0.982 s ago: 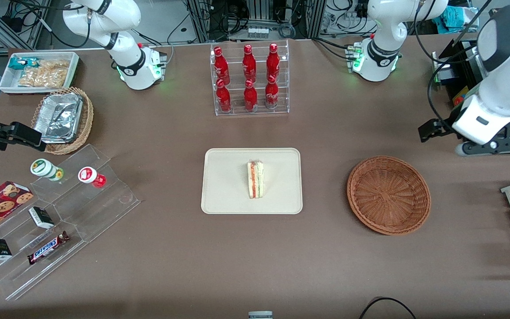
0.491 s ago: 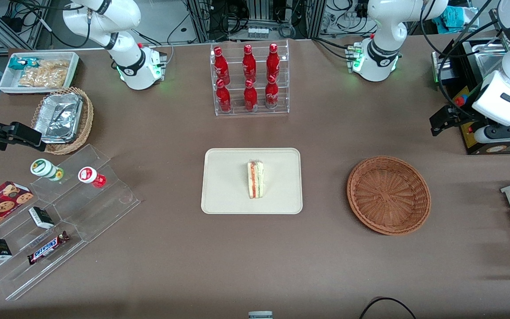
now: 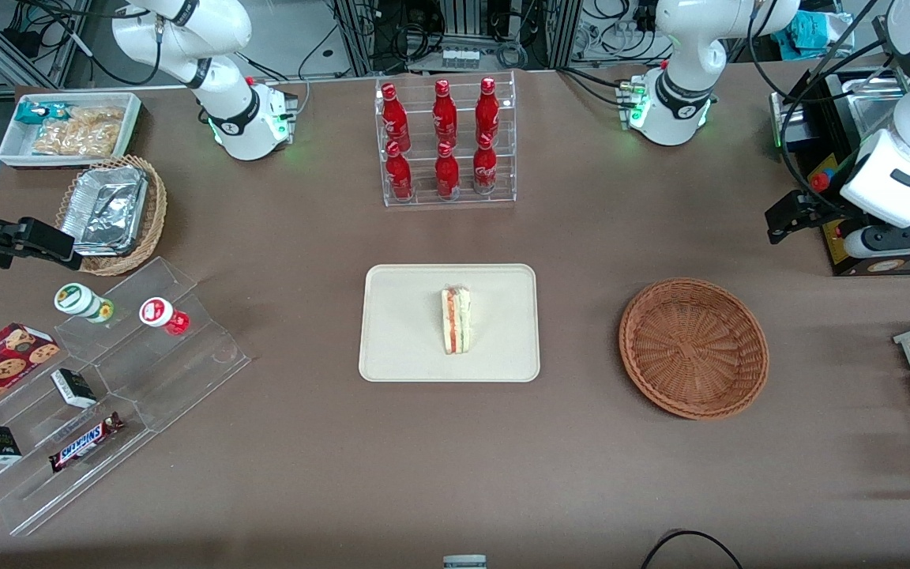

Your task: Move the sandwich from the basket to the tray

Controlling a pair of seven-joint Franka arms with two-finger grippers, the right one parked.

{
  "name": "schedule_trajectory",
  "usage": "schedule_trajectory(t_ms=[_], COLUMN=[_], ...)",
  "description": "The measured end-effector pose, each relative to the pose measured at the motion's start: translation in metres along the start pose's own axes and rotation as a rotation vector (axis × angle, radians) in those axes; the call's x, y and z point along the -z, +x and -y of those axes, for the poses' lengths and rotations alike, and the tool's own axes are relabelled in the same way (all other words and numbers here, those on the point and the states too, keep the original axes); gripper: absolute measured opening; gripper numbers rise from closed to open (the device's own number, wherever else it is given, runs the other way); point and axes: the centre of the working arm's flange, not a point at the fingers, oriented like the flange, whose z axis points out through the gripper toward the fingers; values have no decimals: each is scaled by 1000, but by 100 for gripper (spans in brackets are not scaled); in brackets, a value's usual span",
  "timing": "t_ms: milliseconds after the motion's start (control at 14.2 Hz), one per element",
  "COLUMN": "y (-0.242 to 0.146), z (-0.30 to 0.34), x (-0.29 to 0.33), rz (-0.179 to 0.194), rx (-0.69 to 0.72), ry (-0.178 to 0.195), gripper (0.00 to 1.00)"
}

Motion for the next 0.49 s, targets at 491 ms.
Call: schedule_trajectory(t_ms=[491], y=[0], z=[-2], x=[0], rz=[4], rx=[2], ry=[-23], gripper=[100])
